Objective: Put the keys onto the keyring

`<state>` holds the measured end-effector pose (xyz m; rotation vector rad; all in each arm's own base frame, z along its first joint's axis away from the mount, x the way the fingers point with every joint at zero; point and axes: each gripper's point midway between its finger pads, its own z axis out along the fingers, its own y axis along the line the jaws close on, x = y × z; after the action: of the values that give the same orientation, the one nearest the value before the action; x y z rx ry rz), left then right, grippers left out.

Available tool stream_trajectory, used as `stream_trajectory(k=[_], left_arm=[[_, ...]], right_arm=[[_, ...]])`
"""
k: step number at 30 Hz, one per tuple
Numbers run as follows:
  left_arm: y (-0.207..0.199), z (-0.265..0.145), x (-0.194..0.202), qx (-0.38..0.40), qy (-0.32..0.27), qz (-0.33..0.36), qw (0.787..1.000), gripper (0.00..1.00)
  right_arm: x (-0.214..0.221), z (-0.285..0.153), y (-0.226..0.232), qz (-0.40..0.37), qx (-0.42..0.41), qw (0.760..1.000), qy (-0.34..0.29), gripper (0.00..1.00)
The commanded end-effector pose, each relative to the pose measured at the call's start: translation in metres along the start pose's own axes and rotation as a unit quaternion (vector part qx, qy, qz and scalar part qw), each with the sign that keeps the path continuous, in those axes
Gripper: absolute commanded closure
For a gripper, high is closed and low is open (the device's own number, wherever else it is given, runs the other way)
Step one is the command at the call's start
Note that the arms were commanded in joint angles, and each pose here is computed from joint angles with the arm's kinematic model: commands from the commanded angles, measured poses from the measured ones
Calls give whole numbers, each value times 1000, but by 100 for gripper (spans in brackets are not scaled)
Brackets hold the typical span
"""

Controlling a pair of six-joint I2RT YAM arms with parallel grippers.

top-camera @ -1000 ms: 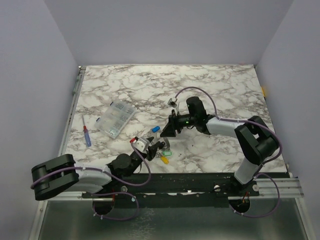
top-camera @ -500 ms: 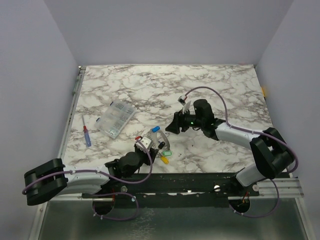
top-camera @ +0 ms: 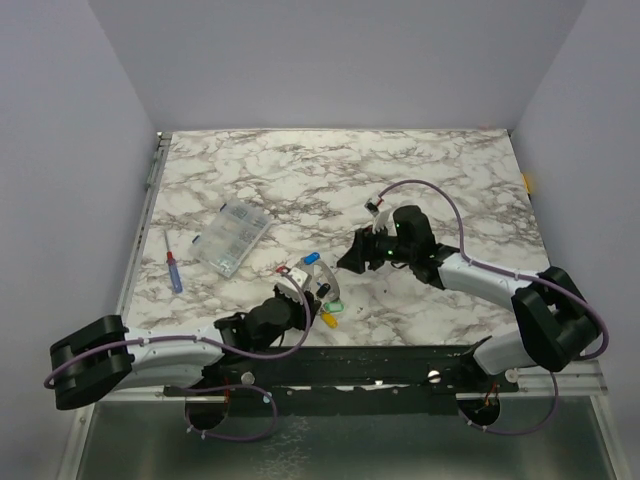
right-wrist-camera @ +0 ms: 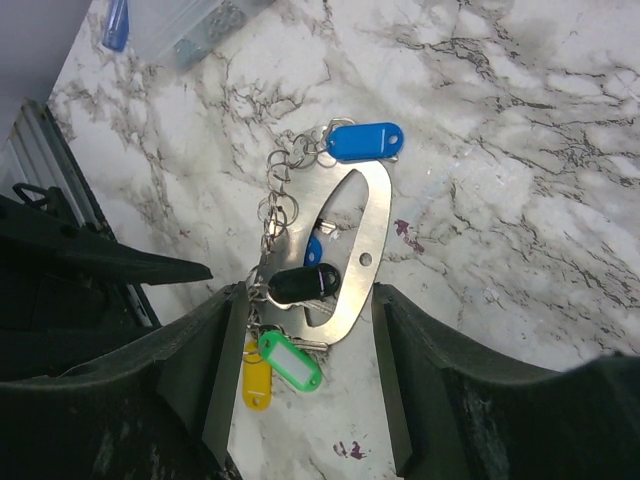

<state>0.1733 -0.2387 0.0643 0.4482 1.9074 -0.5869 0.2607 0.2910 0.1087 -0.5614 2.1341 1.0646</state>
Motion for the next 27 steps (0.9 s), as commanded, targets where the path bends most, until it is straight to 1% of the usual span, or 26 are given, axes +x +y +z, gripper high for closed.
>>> stream_trajectory(k=[1, 6, 9, 13, 19, 24, 27], left_arm=[[-21, 8, 3, 24, 54, -2, 998, 57], [-23, 21, 14, -2, 126, 3, 992, 64], [-23, 25, 15, -18, 145, 1, 989, 69], [-21, 24, 13, -31, 147, -9, 989, 74], [-10, 19, 14, -61, 155, -8, 986, 74], [-13, 19, 2, -58, 141, -11, 988, 69], [-16, 16, -4, -54, 142, -11, 988, 66]], right_arm=[[5, -3, -5, 6, 17, 1000, 1, 39], [7, -5, -5, 4, 18, 1000, 3, 39], [8, -6, -5, 2, 19, 1000, 5, 39], [10, -8, -5, -1, 19, 1000, 7, 39], [12, -8, -6, -3, 18, 1000, 8, 39], [15, -8, -6, -3, 16, 1000, 10, 39], [16, -8, -7, -3, 17, 1000, 11, 39]])
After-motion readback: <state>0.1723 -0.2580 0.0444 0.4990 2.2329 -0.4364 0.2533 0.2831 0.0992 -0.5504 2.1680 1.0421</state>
